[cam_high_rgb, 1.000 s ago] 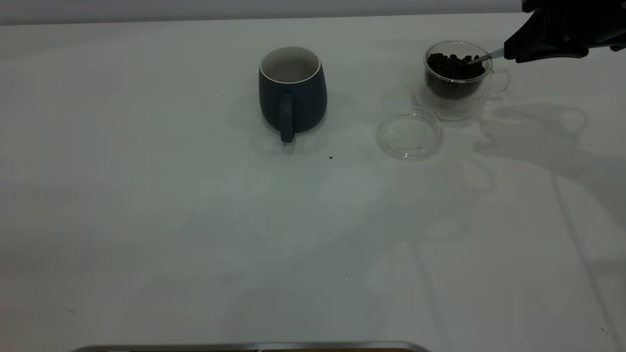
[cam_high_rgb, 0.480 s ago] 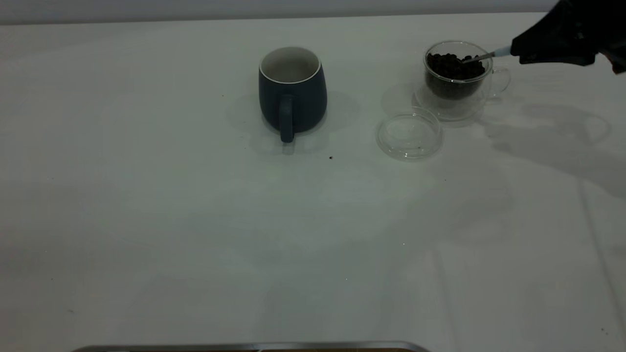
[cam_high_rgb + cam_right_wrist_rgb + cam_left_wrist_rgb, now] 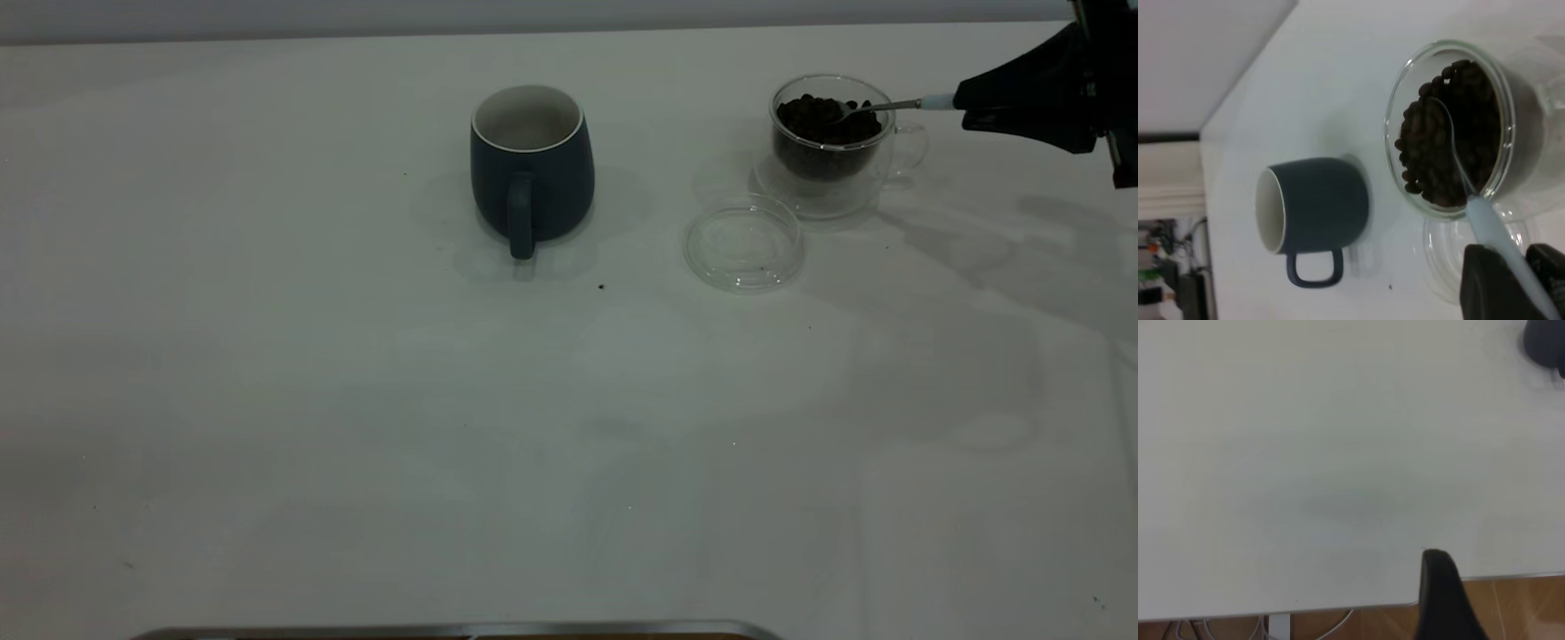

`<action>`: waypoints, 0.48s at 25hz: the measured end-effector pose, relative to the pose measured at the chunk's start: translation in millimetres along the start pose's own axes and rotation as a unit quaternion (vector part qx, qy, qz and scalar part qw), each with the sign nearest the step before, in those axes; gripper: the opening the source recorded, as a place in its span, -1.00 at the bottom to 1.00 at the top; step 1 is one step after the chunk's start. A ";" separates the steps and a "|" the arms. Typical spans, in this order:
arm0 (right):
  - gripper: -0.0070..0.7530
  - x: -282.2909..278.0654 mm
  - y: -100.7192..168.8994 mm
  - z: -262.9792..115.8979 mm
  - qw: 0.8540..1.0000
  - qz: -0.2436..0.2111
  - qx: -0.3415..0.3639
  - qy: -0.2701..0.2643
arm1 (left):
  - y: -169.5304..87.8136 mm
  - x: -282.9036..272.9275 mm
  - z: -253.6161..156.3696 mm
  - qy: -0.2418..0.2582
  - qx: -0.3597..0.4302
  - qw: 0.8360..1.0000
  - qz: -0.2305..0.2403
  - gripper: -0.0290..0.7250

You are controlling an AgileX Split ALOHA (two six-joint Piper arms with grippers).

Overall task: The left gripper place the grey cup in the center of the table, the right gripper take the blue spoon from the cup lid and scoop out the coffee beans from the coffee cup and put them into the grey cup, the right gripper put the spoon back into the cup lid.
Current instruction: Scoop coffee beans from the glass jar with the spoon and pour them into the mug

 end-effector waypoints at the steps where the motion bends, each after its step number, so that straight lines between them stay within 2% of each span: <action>1: -0.69 -0.1 -2.7 -0.7 1.000 0.004 0.005 -0.003 | 0.0 0.0 0.0 0.000 0.000 1.000 0.000 0.39; 5: -0.69 -2.2 -10.8 -2.4 0.999 0.026 0.014 -0.018 | 0.0 0.0 0.0 0.000 0.000 1.000 0.000 0.39; 12: -0.69 -3.6 -3.0 2.3 0.995 0.082 -0.002 -0.050 | 0.0 0.0 0.0 0.000 0.000 1.000 0.000 0.39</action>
Point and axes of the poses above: a point on each arm's last joint axis where the gripper is mounted, x pointing out along that axis toward the gripper, y along the wrist's bending axis when the last joint is at zero, z = x × y, the point moved 1 cm from there along x, pointing out along that axis toward the gripper, and after that the axes turned 15 degrees about -x, right-handed, at the moved point
